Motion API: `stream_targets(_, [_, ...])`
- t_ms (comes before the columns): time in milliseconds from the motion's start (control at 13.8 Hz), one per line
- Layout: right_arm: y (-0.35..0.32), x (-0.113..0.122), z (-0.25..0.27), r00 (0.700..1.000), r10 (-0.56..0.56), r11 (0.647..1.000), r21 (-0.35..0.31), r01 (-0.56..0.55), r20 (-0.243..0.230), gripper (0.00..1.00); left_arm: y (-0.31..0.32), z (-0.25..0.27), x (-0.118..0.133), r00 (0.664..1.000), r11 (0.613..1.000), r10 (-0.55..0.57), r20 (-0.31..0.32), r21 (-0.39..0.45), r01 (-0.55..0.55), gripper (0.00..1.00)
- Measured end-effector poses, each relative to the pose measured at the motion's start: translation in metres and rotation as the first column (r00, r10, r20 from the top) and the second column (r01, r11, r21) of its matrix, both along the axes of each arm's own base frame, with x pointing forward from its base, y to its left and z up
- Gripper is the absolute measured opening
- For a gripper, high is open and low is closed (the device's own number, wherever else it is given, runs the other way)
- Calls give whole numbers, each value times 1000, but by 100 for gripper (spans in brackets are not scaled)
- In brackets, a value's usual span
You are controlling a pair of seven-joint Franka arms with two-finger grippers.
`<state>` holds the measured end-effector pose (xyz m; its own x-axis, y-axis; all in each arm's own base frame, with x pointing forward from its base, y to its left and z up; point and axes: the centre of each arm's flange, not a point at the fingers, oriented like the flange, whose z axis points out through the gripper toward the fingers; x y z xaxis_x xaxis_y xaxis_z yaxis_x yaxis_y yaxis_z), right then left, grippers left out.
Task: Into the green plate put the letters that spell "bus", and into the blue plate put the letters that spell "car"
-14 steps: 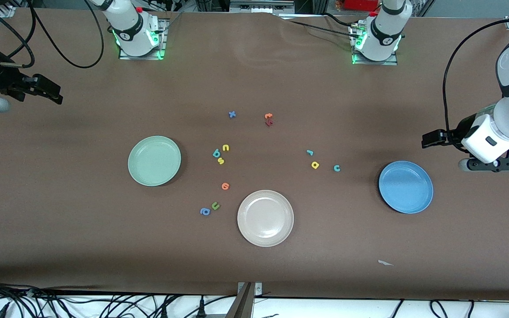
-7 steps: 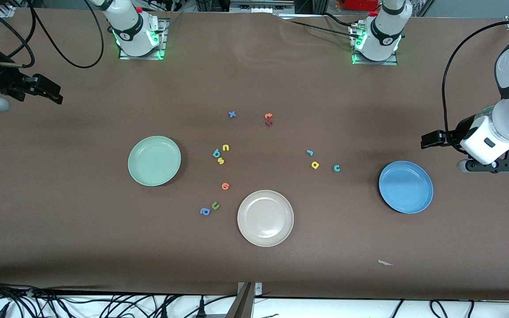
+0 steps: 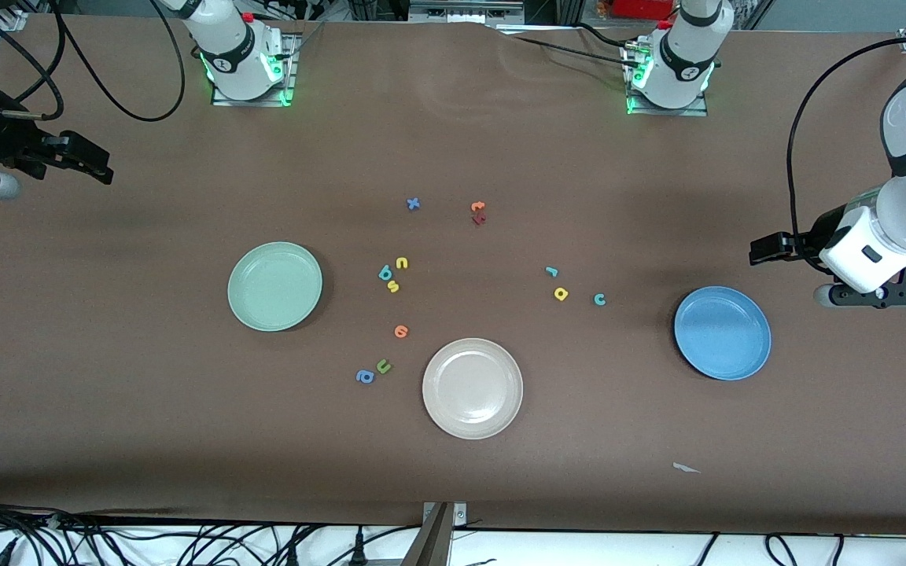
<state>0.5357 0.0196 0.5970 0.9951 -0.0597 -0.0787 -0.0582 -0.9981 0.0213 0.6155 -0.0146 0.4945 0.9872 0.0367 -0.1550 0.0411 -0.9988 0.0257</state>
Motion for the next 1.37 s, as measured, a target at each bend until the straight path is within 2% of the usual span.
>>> stream_targets(868, [7, -1, -1, 1000, 12, 1000, -1, -12, -6, 100, 0, -1, 0, 1000, 1000, 0, -2, 0, 0, 100])
stream_targets(1374, [9, 7, -17, 999, 16, 1000, -2, -16, -39, 100, 0, -1, 0, 1000, 1000, 0, -2, 0, 0, 100])
